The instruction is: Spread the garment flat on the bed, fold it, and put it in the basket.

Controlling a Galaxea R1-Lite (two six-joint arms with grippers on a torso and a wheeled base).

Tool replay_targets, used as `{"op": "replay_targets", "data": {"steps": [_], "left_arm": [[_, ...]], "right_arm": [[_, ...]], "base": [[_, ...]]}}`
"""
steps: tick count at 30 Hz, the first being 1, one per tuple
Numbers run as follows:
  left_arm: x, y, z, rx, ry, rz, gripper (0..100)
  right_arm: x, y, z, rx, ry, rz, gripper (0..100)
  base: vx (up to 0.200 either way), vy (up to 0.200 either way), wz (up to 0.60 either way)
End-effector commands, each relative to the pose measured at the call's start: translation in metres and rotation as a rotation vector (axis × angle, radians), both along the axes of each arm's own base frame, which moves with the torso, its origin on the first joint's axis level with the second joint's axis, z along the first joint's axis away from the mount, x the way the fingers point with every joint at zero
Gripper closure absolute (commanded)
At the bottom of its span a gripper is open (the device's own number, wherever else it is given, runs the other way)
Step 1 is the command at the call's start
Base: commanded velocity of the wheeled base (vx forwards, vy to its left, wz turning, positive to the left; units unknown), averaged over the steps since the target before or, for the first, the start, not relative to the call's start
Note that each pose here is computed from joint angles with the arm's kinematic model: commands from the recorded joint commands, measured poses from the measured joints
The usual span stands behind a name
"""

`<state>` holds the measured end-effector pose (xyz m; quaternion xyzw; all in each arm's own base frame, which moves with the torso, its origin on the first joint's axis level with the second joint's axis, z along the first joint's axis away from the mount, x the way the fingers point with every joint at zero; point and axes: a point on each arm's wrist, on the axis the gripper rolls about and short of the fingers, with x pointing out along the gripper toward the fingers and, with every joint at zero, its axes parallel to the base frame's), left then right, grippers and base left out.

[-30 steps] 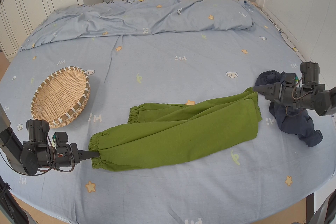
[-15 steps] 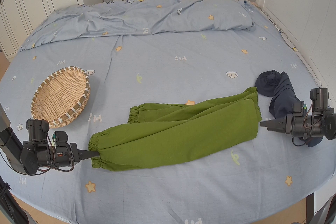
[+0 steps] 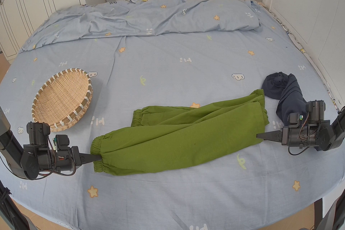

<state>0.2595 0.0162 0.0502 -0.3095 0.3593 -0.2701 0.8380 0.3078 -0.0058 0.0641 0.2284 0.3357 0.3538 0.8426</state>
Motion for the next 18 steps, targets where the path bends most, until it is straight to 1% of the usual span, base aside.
{"op": "replay_targets", "data": {"steps": [1, 9, 18], "left_arm": [[0.000, 0.000, 0.000, 0.000, 0.000, 0.000, 100], [-0.001, -0.002, 0.000, 0.001, 0.000, -0.006, 100], [0.000, -0.001, 0.000, 0.001, 0.000, -0.005, 100]], "right_arm": [[0.009, 0.001, -0.012, 0.008, 0.026, 0.005, 0], [0.018, 0.001, -0.009, 0.006, -0.011, 0.008, 0], [0.024, 0.010, -0.019, 0.006, -0.008, 0.037, 0]], "base": [[0.000, 0.000, 0.00], [0.000, 0.000, 0.00], [0.000, 0.000, 0.00]]}}
